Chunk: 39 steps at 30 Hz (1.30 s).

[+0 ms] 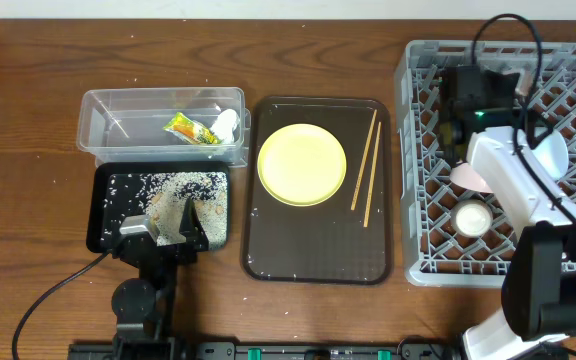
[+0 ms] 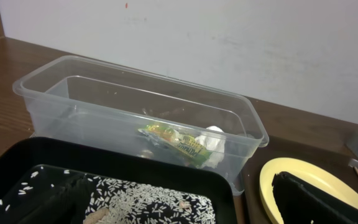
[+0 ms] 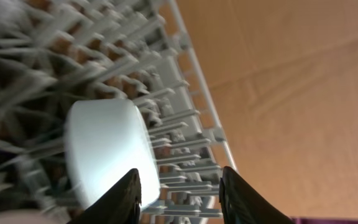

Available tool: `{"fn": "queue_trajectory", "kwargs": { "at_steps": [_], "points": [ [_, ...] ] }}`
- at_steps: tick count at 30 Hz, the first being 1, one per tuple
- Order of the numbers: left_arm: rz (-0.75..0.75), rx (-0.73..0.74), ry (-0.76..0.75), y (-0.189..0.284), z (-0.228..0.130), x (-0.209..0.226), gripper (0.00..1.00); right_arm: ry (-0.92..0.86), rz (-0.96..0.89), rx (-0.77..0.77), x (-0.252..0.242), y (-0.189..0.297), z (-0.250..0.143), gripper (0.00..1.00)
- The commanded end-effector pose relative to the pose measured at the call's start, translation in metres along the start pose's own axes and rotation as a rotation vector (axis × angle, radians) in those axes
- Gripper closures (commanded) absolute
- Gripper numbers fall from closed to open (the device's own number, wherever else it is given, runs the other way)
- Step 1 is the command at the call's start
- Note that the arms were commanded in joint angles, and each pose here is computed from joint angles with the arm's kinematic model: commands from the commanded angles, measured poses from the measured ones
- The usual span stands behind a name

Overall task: Sort waste into correct bins and load items into the dishwasher rack
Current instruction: 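Carry the blue bowl into the rack and release it, then grasp the yellow plate edge with the right gripper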

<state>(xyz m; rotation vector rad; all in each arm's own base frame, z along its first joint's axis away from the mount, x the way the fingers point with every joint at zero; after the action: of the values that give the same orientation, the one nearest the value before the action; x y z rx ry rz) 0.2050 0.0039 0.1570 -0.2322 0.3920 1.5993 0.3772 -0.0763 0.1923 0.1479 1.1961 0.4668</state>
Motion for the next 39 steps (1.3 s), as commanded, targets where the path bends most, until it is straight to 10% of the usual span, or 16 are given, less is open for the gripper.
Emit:
{"fn": "queue_trajectory", "kwargs": {
  "at_steps": [1,9,14,29,39],
  "points": [
    [0.030,0.037,0.011,-0.001,-0.012,0.007,0.04,-0.086,0.128,-0.102,-0.019,0.031,0.021,0.57],
    [0.030,0.037,0.011,-0.001,-0.012,0.007,0.04,-0.069,0.988,-0.453,-0.002,0.174,0.035,0.52],
    [0.030,0.037,0.011,-0.001,-0.012,0.007,0.04,0.059,1.364,-0.325,0.045,0.244,-0.008,0.55],
    [0.030,0.037,0.011,-0.001,-0.012,0.007,0.04,0.015,1.260,0.179,0.208,0.220,-0.049,0.60],
    [0.030,0.037,0.011,-0.001,-0.012,0.007,0.04,0.031,1.243,0.301,0.242,0.207,-0.067,0.98]
  ]
}}
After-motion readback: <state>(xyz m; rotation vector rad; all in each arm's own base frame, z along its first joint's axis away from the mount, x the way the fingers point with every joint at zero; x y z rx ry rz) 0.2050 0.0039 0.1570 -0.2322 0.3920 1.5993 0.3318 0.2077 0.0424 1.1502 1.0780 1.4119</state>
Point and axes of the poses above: each gripper's point midway between its finger pads, its own y axis back along the fingers, its own x axis along the line the jaws close on, z = x × y, the point moved 4 cm from there along y, back along the fingers, and after that the axes turned 8 degrees about y, right-handed, at the moved point
